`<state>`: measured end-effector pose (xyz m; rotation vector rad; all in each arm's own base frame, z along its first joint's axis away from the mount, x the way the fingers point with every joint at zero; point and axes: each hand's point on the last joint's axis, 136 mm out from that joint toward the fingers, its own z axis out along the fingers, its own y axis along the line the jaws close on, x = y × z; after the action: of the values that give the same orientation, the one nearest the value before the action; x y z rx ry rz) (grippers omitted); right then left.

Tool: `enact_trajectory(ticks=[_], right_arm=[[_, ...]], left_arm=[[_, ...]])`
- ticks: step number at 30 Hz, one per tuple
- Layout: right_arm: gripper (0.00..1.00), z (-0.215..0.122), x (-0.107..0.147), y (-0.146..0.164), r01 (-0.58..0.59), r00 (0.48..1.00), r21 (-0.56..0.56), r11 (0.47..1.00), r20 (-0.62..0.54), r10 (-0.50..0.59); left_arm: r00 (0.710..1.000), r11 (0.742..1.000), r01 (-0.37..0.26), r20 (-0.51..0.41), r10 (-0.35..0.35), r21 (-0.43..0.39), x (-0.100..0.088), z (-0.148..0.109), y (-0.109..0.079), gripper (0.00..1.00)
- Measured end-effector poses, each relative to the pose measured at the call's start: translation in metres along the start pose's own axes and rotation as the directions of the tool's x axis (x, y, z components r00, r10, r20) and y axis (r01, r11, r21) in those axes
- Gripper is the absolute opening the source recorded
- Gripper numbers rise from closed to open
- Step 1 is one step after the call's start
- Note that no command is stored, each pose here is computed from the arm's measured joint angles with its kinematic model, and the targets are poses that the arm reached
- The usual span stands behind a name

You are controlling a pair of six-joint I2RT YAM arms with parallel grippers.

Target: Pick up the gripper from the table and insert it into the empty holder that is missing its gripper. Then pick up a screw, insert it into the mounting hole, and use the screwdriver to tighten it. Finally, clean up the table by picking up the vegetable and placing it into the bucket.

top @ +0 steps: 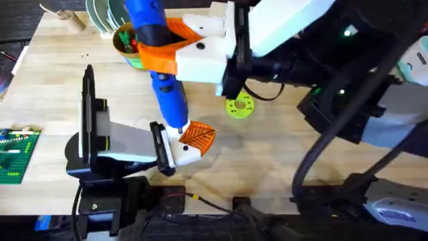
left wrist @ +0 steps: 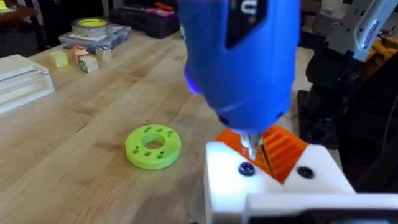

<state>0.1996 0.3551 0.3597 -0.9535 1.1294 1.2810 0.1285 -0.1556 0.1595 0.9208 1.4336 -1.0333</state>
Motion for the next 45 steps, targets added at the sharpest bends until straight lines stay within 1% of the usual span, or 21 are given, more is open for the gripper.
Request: enact_trajectory(ticks=[12, 20, 34, 42, 45], right_arm=[[0.026, 0.001, 0.000, 0.000, -0.001, 1.000, 0.005, 1.000, 0.001, 0.001], [0.026, 0.003, 0.010, -0.006, -0.014, 1.000, 0.017, 1.000, -0.014, 0.014], [0.026, 0.003, 0.009, -0.007, -0.014, 1.000, 0.020, 1.000, -0.012, 0.014], [0.026, 0.003, -0.003, -0.004, 0.014, 0.999, 0.007, 1.000, 0.035, -0.014], [0.026, 0.001, -0.013, -0.005, 0.038, 0.997, 0.008, 0.999, 0.069, -0.038]], left_arm=[[1.000, 1.000, 0.000, 0.000, 0.000, 0.000, 0.000, 0.000, 0.000, 0.003], [1.000, 1.000, 0.001, 0.000, -0.001, 0.000, 0.000, 0.000, 0.000, 0.003], [1.000, 1.000, 0.001, 0.000, -0.001, 0.000, 0.000, 0.000, 0.000, 0.003], [1.000, 1.000, 0.000, 0.000, 0.000, 0.000, 0.000, 0.000, 0.000, 0.003], [1.000, 1.000, 0.000, 0.000, 0.000, 0.000, 0.000, 0.000, 0.000, 0.003]])
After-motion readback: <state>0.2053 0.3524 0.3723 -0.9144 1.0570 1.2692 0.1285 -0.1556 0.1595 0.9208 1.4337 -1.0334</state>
